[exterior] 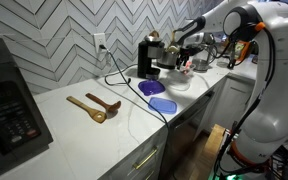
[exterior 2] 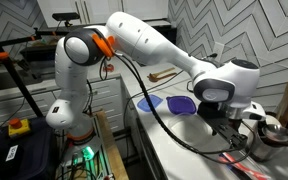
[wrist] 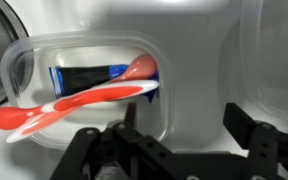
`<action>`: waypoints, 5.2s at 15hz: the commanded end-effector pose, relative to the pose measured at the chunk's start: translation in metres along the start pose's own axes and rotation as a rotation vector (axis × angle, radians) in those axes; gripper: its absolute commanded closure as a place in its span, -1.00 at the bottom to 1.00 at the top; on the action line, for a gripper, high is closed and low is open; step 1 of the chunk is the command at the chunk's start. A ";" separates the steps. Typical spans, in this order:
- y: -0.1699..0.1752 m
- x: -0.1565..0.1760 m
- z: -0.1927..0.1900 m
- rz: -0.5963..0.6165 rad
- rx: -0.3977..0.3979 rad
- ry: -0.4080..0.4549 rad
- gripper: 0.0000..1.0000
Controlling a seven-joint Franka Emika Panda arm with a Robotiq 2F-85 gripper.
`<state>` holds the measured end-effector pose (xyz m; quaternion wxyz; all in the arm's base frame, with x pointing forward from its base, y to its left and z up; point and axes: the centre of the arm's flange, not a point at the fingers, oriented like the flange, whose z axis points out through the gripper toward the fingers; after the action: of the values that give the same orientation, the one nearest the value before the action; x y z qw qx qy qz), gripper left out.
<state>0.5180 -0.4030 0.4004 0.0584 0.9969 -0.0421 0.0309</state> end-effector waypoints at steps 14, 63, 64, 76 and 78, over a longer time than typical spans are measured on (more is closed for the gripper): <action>0.017 0.007 0.003 -0.030 0.017 0.001 0.94; -0.216 -0.062 -0.045 -0.115 -0.083 -0.031 0.28; -0.215 -0.063 -0.049 -0.116 -0.072 -0.032 0.24; -0.139 -0.082 -0.057 0.244 -0.099 -0.024 -1.00; -0.133 -0.083 -0.051 0.316 -0.076 -0.029 -1.00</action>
<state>0.4462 -0.2516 0.4435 0.1038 0.9831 -0.1481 0.0279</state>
